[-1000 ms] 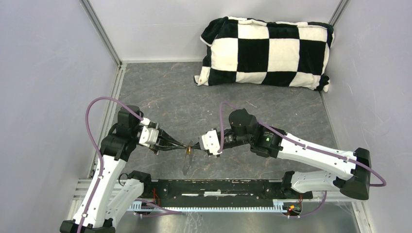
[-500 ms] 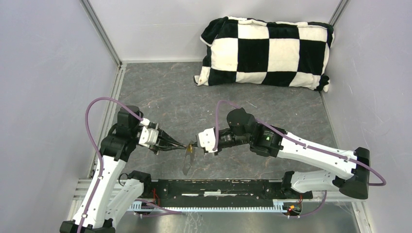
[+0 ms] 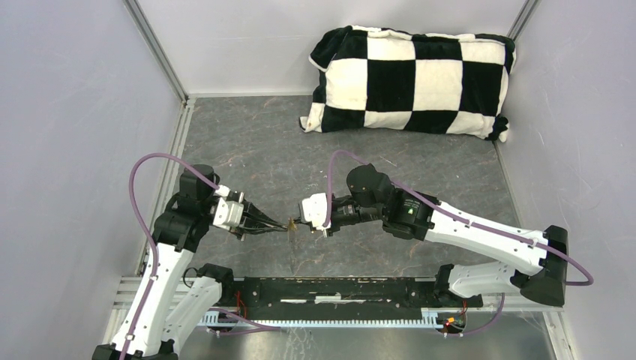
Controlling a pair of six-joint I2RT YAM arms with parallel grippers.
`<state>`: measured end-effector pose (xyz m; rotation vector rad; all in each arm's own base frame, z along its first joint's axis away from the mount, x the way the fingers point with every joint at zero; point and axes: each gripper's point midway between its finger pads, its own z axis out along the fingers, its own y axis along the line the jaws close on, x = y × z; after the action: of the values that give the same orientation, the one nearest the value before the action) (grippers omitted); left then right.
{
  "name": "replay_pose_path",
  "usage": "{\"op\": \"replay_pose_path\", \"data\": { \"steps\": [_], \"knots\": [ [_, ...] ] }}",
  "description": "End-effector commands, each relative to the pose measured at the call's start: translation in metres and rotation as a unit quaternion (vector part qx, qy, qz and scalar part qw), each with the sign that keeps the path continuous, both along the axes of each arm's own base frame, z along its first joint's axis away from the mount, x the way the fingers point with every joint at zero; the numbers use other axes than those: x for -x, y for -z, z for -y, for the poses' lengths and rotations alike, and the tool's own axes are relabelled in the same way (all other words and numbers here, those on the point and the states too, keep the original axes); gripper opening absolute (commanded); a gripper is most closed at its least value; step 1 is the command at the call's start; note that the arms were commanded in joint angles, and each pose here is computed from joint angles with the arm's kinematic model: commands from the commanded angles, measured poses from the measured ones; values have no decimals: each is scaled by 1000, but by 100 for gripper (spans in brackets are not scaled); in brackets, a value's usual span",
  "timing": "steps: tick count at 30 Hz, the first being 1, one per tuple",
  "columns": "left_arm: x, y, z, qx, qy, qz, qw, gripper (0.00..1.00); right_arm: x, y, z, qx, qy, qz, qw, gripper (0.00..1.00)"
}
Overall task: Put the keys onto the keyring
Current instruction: Insert the key onto the keyring.
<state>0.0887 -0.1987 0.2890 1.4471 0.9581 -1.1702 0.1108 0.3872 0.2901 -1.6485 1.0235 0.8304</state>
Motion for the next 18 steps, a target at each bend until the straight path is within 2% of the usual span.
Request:
{"op": "replay_pose_path", "data": {
  "steps": [1, 18],
  "knots": [
    [2, -6, 0, 7, 4, 22, 1000, 2, 1, -35, -8, -47, -7, 4, 999, 1],
    [-4, 0, 0, -4, -11, 27, 1000, 2, 8, -38, -5, -48, -19, -5, 999, 0]
  ]
}}
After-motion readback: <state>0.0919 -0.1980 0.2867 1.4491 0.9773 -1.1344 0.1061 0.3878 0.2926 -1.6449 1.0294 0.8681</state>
